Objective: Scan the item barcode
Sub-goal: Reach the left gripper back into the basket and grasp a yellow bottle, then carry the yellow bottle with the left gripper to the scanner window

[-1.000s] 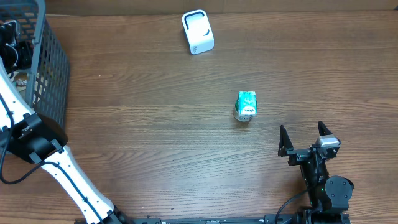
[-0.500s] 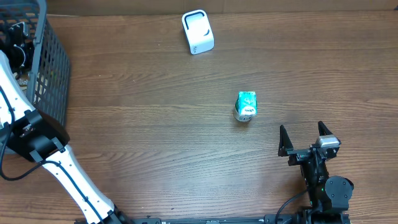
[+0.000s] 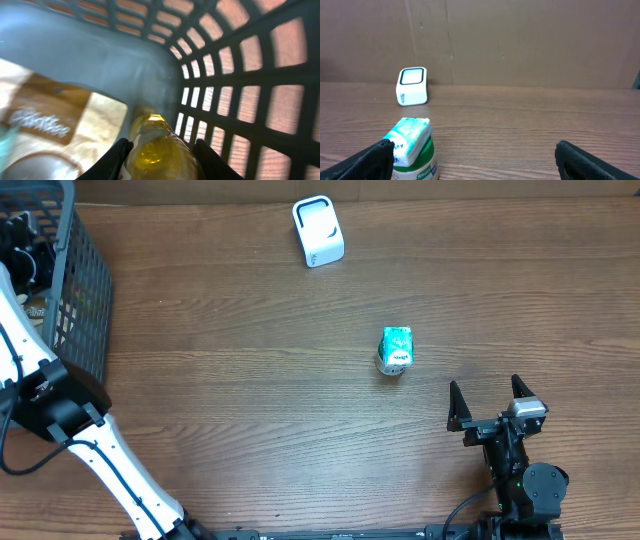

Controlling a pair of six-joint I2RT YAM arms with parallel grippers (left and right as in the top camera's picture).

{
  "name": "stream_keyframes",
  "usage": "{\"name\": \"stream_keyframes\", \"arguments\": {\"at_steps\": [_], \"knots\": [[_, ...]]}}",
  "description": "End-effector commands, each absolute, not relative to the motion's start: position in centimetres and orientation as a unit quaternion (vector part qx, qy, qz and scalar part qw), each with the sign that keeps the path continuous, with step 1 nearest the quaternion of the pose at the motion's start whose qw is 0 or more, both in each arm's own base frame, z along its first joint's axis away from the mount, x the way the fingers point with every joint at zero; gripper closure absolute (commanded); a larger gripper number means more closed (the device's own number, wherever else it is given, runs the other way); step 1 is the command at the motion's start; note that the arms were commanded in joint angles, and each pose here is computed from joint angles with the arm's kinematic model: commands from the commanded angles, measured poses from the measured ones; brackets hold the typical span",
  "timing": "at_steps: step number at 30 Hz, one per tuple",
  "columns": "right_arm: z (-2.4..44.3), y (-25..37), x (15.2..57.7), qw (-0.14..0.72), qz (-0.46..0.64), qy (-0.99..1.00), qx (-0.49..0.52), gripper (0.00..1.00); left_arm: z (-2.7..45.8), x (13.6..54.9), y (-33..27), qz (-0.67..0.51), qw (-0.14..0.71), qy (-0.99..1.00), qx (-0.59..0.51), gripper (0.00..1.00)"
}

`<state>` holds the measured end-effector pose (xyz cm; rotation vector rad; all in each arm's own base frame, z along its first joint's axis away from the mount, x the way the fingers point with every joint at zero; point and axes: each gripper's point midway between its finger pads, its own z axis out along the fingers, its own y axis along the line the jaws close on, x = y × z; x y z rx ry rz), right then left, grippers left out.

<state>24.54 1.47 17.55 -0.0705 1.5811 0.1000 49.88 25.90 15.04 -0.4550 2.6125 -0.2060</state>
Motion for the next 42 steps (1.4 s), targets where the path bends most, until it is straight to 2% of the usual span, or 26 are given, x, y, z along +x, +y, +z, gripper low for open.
{"name": "stream_keyframes", "arguments": {"at_steps": [1, 6, 7, 11, 16, 18, 21, 28, 33, 42], "knots": [[17.3, 1.3, 24.6, 0.702, 0.04, 0.71, -0.028, 0.0, 26.7, 48.4, 26.3, -0.012, 0.339, 0.92, -0.196, 0.7], [17.3, 1.3, 24.6, 0.702, 0.04, 0.71, -0.028, 0.0, 34.6, 46.4, 25.2, 0.009, 0.411, 0.888, -0.207, 0.71], [17.3, 1.3, 24.6, 0.702, 0.04, 0.71, -0.028, 0.0, 37.8, 45.3, 24.4, 0.013, 0.442, 0.872, -0.213, 0.73], [17.3, 1.3, 24.6, 0.702, 0.04, 0.71, -0.028, 0.0, 43.7, 42.7, 22.0, 0.014, 0.496, 0.841, -0.215, 0.76], [17.3, 1.3, 24.6, 0.702, 0.04, 0.71, -0.028, 0.0, 49.3, 39.5, 15.7, -0.017, 0.543, 0.818, -0.191, 0.77], [17.3, 1.3, 24.6, 0.702, 0.04, 0.71, -0.028, 0.0, 49.8, 38.9, 13.4, -0.031, 0.543, 0.821, -0.175, 0.77], [17.3, 1.3, 24.6, 0.702, 0.04, 0.71, -0.028, 0.0, 49.5, 38.5, 9.6, -0.057, 0.526, 0.836, -0.147, 0.77], [17.3, 1.3, 24.6, 0.702, 0.04, 0.71, -0.028, 0.0, 45.2, 38.9, 1.2, -0.118, 0.438, 0.888, -0.078, 0.76], [17.3, 1.3, 24.6, 0.702, 0.04, 0.71, -0.028, 0.0, 42.1, 40.1, -4.7, -0.147, 0.382, 0.912, -0.017, 0.79], [17.3, 1.3, 24.6, 0.702, 0.04, 0.71, -0.028, 0.0, 33.9, 42.4, -12.6, -0.096, 0.276, 0.956, 0.031, 0.79]]}}
